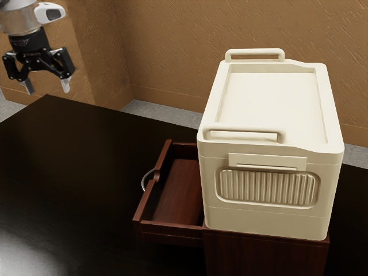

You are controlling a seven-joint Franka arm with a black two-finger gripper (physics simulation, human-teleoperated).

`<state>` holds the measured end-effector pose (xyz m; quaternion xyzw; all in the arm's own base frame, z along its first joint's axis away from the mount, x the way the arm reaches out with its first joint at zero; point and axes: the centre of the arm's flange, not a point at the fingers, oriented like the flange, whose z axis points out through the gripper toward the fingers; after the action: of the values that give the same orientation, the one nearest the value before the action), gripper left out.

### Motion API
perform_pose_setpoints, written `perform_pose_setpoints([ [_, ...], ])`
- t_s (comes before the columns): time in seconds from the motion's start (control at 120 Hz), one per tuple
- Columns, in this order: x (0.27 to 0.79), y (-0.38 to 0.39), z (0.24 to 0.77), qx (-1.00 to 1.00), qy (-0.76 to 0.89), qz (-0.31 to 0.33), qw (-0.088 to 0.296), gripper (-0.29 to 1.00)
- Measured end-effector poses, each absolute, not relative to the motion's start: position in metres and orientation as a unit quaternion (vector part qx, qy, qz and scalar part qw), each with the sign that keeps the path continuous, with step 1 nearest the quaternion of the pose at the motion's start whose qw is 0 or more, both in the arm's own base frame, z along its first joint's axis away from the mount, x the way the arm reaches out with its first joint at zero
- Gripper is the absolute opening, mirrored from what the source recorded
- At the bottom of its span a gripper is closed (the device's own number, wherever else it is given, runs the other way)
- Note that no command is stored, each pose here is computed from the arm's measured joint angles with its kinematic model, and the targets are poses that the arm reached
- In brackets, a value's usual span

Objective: Push the drawer handle with one arm to close the drawer

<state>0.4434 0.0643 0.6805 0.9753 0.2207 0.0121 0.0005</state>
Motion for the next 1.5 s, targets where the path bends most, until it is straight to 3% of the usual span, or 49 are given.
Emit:
perform_pose_setpoints([
  [0.142,0.413,0.071,0.677,0.959,0.283,0.005,0.012,0.70],
  [0.242,0.375,0.068,0.668,0.948,0.313,-0.017,0.056,0.70],
  [0.308,0.359,0.069,0.665,0.941,0.331,-0.034,0.063,0.55],
  [0.392,0.350,0.057,0.663,0.939,0.338,-0.042,0.046,0.32],
  [0.45,0.357,0.048,0.635,0.948,0.315,-0.044,0.012,0.20],
  [0.533,0.371,0.039,0.591,0.967,0.251,-0.024,-0.026,0.09],
  [0.642,0.382,0.020,0.550,0.987,0.153,0.014,-0.040,0.01],
  [0.858,0.370,0.000,0.507,0.995,-0.026,0.088,-0.037,-0.06],
  [1.058,0.393,-0.021,0.484,0.964,-0.224,0.131,-0.064,-0.07],
  [1.5,0.389,-0.044,0.432,0.883,-0.437,0.144,-0.092,-0.08],
])
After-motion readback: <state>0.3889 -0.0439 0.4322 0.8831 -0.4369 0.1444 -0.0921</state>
